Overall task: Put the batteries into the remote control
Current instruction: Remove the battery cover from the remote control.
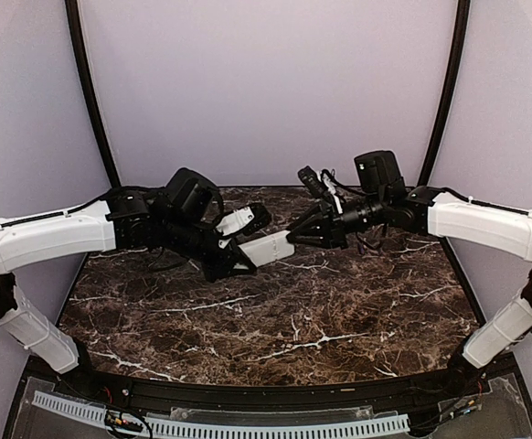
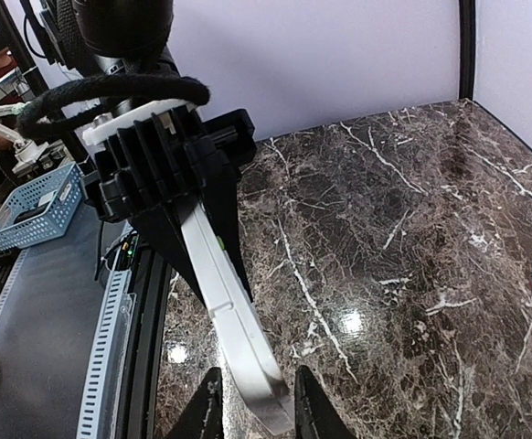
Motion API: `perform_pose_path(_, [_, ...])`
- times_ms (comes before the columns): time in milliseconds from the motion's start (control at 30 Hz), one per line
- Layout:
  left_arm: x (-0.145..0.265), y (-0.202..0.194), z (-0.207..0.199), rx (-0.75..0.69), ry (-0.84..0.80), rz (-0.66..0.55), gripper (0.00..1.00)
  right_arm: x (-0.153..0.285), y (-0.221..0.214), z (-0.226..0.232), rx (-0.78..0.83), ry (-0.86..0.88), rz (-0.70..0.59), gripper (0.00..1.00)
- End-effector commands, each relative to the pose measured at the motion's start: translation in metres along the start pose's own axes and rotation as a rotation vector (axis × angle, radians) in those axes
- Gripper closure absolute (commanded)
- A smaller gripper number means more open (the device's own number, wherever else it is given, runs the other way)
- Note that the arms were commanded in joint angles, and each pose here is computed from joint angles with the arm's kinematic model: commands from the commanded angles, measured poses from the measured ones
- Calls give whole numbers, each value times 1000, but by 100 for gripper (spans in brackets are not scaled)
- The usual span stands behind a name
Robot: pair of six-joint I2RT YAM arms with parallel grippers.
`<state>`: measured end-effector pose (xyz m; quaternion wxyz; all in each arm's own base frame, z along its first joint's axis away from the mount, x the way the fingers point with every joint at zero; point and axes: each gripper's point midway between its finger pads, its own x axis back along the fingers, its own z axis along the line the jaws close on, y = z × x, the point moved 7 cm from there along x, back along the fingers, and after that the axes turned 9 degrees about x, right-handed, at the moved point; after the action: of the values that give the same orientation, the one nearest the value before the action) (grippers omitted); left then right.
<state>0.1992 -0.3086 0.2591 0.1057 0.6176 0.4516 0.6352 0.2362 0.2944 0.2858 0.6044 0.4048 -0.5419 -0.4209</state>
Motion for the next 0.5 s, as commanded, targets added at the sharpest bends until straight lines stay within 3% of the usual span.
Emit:
perform_pose_path(0, [4, 7, 0, -5, 23, -10, 100, -8, -13, -8, -51, 10, 3, 79])
perform_pose_path(467, [14, 8, 8, -2, 87, -82, 100, 0, -20, 1, -48, -50, -30, 70])
